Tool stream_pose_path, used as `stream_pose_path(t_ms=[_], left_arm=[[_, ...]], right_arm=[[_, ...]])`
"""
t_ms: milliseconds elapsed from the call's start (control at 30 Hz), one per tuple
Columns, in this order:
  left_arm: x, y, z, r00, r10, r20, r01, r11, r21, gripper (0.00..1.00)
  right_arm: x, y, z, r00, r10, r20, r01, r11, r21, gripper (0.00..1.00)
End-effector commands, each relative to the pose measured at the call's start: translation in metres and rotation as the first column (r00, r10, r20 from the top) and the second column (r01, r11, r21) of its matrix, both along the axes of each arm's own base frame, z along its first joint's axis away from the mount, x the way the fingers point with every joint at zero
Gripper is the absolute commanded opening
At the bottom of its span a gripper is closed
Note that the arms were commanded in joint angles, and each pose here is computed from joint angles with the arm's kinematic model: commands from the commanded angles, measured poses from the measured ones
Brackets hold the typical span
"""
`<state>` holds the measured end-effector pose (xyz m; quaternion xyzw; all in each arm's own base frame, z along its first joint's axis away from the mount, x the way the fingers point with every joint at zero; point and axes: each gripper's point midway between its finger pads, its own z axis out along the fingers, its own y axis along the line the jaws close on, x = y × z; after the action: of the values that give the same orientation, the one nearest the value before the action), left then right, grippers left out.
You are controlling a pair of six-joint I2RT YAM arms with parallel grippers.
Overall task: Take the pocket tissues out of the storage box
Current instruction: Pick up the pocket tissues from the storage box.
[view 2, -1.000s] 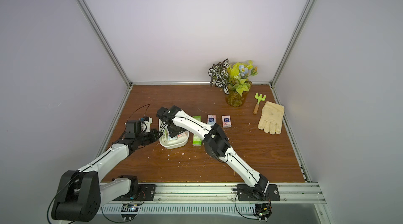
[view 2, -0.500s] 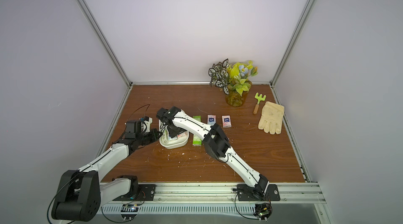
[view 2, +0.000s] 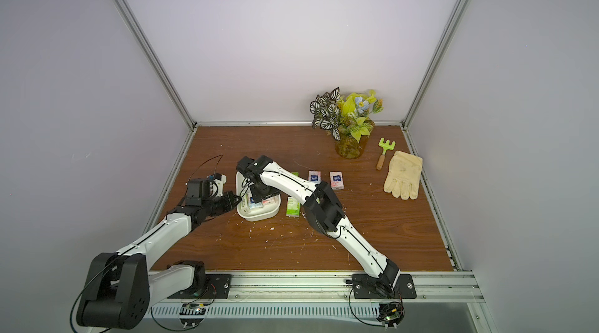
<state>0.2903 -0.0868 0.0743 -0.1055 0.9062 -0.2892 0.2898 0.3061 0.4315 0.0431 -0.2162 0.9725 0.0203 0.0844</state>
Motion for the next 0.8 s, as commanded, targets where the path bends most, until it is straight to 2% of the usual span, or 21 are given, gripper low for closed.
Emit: stream_pose_path(t_ms=[0, 100, 200, 333, 467, 767], left_arm=[[-0.008, 0.003, -0.013, 0.999, 0.0, -0.048, 0.002, 0.999, 0.038, 0.06], [-0.008, 0.004, -0.013, 0.999, 0.0, -0.048, 0.002, 0.999, 0.039, 0.06], [-0.008, 0.004, -0.014, 0.999, 0.0, -0.05, 0.002, 0.999, 0.039, 0.06], [-0.007, 0.004, -0.013, 0.999, 0.001, -0.048, 0.001, 0.999, 0.041, 0.06], [-0.007, 0.004, -0.011, 0.999, 0.002, -0.046, -0.001, 0.999, 0.039, 0.06], [-0.005, 0.005, -0.008, 0.999, 0.005, -0.042, -0.003, 0.999, 0.045, 0.2]], right_arm=[[-0.013, -0.014, -0.042, 0.997, 0.004, -0.082, -0.01, 0.997, -0.082, 0.59], [-0.009, -0.034, -0.048, 0.998, -0.004, -0.063, -0.008, 0.984, -0.176, 0.57], [0.001, -0.04, -0.034, 1.0, -0.004, -0.004, 0.003, 0.978, -0.21, 0.51], [0.015, -0.03, 0.003, 0.997, -0.004, 0.081, 0.016, 0.988, -0.155, 0.46], [0.017, -0.023, 0.027, 0.994, -0.007, 0.105, 0.017, 0.995, -0.096, 0.45], [0.019, -0.014, 0.068, 0.99, -0.018, 0.14, 0.018, 1.0, 0.007, 0.45]])
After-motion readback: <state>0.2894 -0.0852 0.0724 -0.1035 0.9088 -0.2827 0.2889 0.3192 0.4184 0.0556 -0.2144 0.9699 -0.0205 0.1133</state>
